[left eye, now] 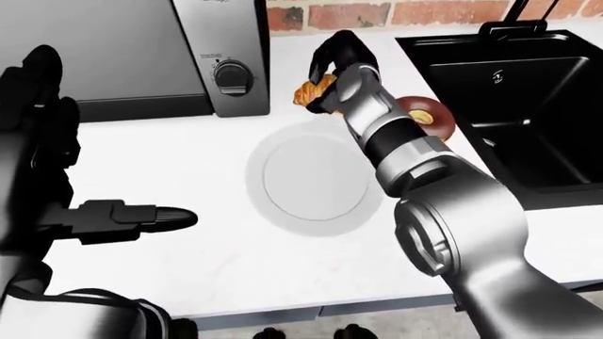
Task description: Place the pastries on the plates.
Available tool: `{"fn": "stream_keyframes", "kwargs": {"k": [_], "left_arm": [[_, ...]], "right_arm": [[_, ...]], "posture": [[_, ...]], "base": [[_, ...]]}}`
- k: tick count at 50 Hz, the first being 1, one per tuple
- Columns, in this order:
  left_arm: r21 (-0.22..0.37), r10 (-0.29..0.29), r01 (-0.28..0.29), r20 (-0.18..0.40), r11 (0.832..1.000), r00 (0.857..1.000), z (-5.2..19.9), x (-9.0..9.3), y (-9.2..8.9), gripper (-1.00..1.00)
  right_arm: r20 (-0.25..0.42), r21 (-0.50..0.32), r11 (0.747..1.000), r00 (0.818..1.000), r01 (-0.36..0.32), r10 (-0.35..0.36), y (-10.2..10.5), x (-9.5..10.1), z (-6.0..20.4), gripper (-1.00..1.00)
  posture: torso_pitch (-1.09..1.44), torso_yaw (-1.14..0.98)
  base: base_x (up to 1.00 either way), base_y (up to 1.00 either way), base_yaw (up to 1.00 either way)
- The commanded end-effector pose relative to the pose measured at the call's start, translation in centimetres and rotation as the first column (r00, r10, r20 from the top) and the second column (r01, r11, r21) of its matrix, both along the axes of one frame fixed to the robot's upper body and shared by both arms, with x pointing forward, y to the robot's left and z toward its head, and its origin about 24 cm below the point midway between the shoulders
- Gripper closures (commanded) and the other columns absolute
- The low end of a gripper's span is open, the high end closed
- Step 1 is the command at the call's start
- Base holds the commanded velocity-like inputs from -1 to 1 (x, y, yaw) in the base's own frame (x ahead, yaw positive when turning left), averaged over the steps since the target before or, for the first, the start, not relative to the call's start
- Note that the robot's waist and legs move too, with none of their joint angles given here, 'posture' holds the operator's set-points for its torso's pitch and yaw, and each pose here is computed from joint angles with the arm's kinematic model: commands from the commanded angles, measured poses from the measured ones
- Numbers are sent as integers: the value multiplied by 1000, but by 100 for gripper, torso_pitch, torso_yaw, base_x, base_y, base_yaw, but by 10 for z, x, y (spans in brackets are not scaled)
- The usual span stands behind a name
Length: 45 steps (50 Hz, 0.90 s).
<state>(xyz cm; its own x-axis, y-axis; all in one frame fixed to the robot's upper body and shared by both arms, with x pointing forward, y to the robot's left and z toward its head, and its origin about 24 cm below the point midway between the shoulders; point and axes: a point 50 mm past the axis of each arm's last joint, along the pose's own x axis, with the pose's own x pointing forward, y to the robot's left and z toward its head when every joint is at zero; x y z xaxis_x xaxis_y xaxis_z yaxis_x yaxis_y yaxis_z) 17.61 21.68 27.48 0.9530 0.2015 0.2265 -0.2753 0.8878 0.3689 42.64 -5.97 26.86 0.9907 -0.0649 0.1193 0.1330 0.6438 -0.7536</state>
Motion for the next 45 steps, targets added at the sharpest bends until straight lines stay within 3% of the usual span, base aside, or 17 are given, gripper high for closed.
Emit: {"fn": "stream_keyframes", "kwargs": {"k": [1,12,16,32,38,45], "left_arm": [[20,11,-12,38,1000,999,5,-2,-1,-100],[21,5,-6,32,1000,999,4,-1,-2,-100],[18,5,-5,23,1000,1000,2,0,-2,-100],[16,-8,8,12,1000,1000,-4,5,-7,-100],[12,-2,2,11,1000,1000,-5,4,-4,-100],[13,-4,4,12,1000,1000,-4,4,-5,-100]], "right_arm": [[181,25,1000,984,-12,7,3,-5,42,100],[236,46,999,972,-16,4,-2,-7,62,100],[204,39,997,977,-72,63,-1,-7,66,100],[286,90,985,951,-147,116,-17,-20,124,100],[275,91,975,946,-201,170,-19,-24,134,100],[319,177,950,928,-256,190,-23,-32,151,100]], "posture": [[23,0],[23,0],[23,0],[23,0],[23,0],[23,0]], "base": [[0,0,0],[0,0,0],[0,0,0],[0,0,0],[0,0,0],[0,0,0]]}}
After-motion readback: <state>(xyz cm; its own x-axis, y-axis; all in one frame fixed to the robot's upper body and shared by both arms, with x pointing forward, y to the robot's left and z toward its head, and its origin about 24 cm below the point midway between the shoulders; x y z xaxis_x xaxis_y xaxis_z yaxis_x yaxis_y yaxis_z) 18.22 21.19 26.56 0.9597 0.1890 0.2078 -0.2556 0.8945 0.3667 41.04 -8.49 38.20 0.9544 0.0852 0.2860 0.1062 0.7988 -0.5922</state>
